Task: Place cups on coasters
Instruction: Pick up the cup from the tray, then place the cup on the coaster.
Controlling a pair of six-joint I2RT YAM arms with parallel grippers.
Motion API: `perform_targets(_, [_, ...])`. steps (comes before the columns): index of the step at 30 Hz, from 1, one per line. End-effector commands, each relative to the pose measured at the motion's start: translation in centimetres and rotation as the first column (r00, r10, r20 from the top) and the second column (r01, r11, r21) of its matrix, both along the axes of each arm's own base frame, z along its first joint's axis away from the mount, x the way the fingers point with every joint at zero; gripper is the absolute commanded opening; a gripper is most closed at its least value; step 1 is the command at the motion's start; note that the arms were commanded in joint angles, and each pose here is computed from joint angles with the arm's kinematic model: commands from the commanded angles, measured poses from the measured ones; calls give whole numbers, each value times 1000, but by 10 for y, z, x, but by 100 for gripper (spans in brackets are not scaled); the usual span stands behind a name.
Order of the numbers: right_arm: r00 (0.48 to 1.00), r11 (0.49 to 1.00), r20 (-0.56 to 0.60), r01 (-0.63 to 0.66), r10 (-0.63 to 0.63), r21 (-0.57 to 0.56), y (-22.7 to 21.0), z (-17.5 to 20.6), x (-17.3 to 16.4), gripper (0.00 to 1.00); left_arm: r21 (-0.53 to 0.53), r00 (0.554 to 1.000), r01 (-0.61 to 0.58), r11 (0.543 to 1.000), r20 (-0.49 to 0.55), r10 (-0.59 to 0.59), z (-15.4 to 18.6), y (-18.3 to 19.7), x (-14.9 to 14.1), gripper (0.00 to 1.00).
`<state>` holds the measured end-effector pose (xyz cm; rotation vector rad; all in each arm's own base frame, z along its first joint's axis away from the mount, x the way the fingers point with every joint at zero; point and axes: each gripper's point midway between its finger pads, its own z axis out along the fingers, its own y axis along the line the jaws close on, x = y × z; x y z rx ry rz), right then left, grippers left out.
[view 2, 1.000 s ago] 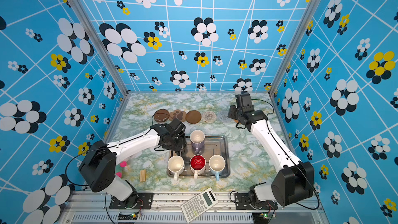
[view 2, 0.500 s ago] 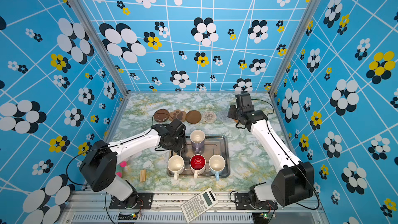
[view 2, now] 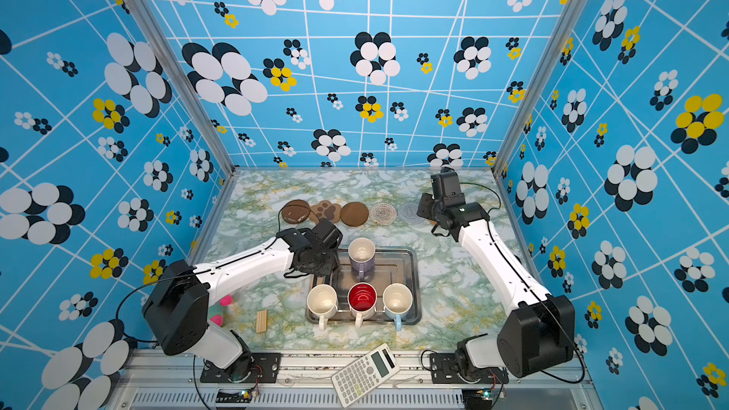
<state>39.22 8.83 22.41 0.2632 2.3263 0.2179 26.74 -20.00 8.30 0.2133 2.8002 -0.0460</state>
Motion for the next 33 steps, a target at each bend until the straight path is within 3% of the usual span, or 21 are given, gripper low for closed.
perform_targets(1, [1000, 1000, -10, -9, 9, 15, 5, -4, -2, 50, -35, 993, -10, 999, 120, 15, 37, -4, 16, 0])
perform_targets(15, [1000, 999, -16, -22, 23, 27, 9, -5, 0, 47, -123, 968, -10, 992, 248, 41, 86, -5, 43, 0])
perform_targets(33, [999, 998, -21, -38, 39, 51, 16, -6, 5, 47, -178, 940, -127, 976, 292, 175, 101, 31, 116, 0])
